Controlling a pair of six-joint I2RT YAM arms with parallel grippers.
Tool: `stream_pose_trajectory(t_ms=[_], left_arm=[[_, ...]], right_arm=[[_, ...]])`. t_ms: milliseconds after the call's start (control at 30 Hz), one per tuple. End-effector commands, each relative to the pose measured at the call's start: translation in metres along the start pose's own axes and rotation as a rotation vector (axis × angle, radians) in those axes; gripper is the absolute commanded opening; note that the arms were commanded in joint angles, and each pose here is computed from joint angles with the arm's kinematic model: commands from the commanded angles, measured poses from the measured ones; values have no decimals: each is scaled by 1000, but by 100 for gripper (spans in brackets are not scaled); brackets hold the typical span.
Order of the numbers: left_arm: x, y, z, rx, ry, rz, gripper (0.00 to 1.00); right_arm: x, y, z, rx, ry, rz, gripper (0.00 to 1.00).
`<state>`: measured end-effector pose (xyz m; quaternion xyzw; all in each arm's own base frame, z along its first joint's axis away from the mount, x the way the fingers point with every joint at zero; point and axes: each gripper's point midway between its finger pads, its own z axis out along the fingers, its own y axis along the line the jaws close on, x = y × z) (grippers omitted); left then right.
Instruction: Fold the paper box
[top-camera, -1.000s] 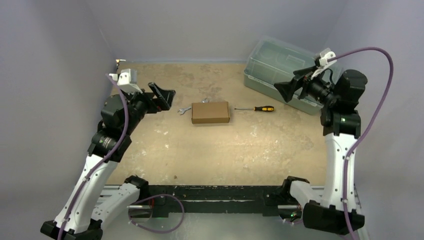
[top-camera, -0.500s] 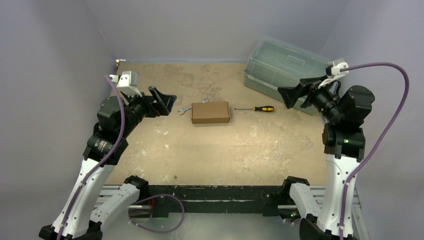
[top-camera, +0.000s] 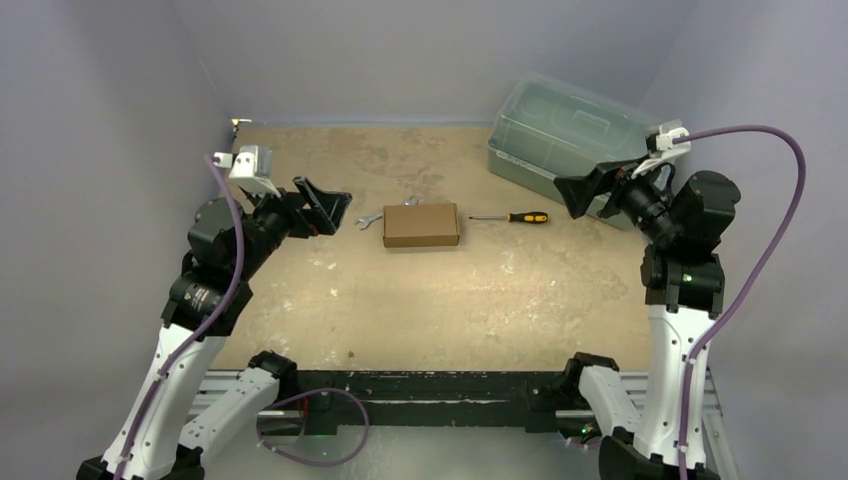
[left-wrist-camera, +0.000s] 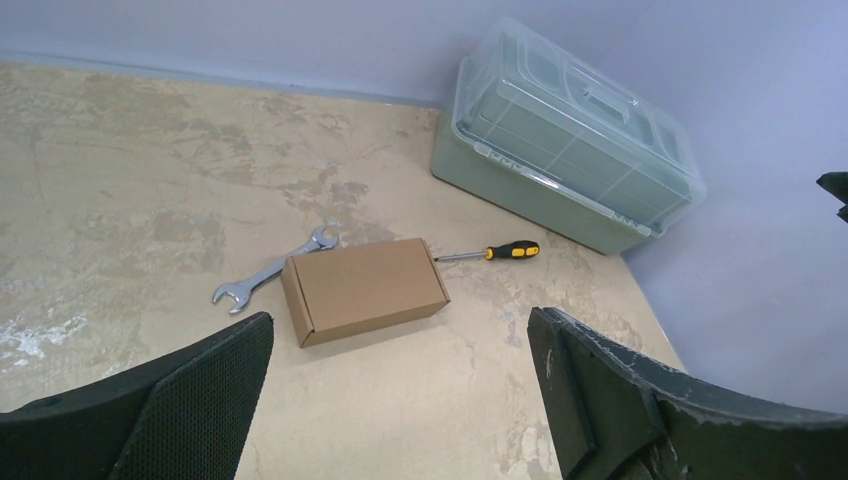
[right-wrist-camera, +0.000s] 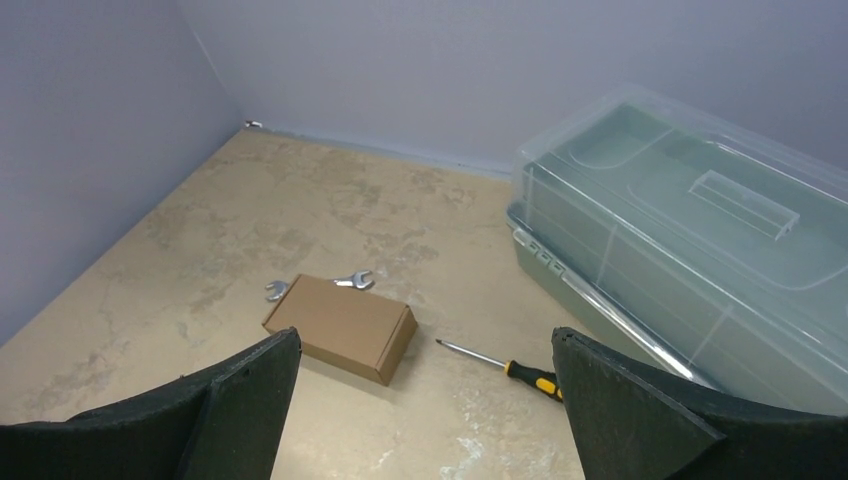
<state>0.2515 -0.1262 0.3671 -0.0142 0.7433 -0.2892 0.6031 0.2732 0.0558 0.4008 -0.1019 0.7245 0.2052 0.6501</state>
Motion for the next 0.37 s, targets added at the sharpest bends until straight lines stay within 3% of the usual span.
stream_pose_trajectory(t_ms=[0, 333], left_arm=[[-7, -3, -5, 15, -24, 26, 99], [-8, -5, -7, 24, -28, 26, 99]], right_arm=[[-7, 0, 0, 2, -24, -12, 99], [-2, -3, 1, 10, -17, -30, 99]])
